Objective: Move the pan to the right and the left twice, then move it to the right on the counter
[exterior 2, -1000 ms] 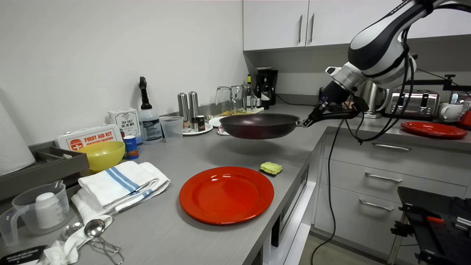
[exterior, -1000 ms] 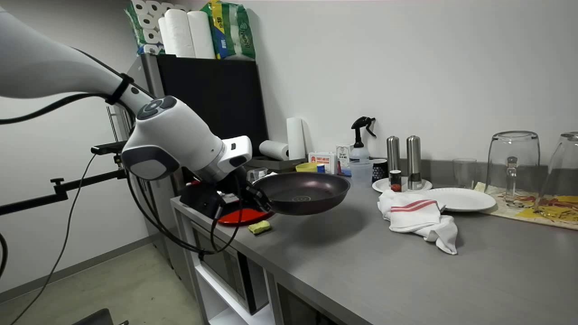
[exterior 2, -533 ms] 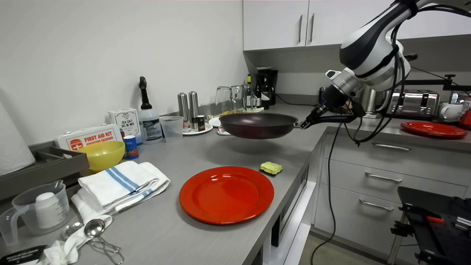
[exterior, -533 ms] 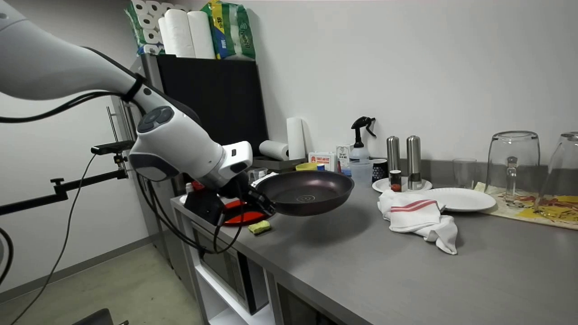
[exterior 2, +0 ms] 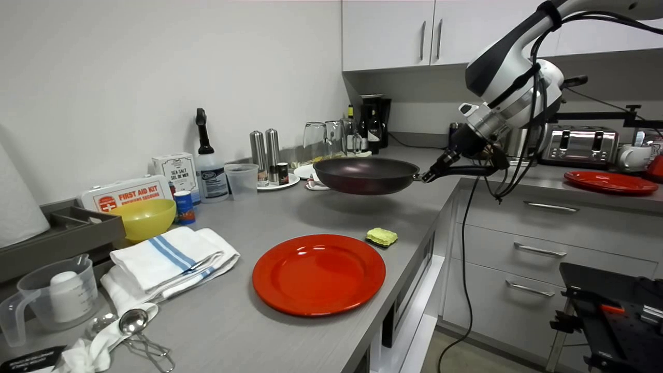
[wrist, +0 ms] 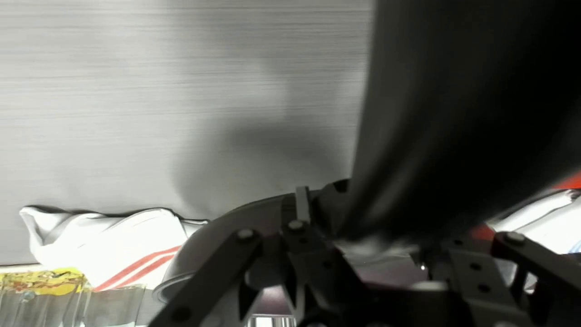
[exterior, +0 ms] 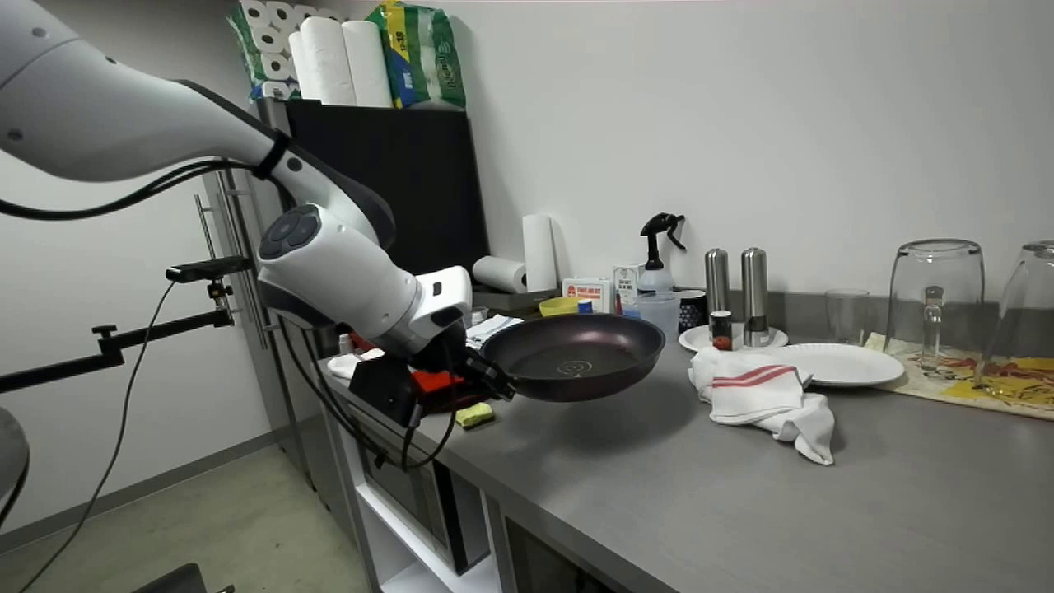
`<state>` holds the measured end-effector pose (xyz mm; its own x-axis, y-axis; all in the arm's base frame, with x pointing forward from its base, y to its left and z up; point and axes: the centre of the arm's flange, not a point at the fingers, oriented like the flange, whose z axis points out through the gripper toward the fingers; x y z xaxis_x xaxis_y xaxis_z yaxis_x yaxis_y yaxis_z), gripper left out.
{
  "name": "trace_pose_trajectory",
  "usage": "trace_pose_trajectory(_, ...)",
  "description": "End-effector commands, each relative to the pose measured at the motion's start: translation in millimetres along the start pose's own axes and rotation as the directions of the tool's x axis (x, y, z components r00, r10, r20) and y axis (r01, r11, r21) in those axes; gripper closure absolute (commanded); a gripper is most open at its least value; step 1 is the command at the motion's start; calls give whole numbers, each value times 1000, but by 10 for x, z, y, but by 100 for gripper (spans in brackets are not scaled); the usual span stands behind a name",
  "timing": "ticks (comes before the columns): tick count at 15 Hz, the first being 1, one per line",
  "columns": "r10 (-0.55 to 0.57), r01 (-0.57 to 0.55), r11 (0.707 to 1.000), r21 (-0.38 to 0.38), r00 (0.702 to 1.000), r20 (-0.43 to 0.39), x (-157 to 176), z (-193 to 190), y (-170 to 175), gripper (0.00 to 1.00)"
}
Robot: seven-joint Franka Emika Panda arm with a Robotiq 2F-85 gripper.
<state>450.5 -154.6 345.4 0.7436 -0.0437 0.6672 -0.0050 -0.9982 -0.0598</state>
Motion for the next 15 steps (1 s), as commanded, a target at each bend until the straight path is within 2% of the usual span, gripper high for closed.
trace_pose_trajectory(1,-3,2,1000,-25,998,-65,82,382,116,77)
trace_pose_trajectory(8,32,-36,997,-72,998,-56,12,564,228,77)
trace_pose_trajectory(15,117,-117,988,-102,993,-7,-201,881,308,77)
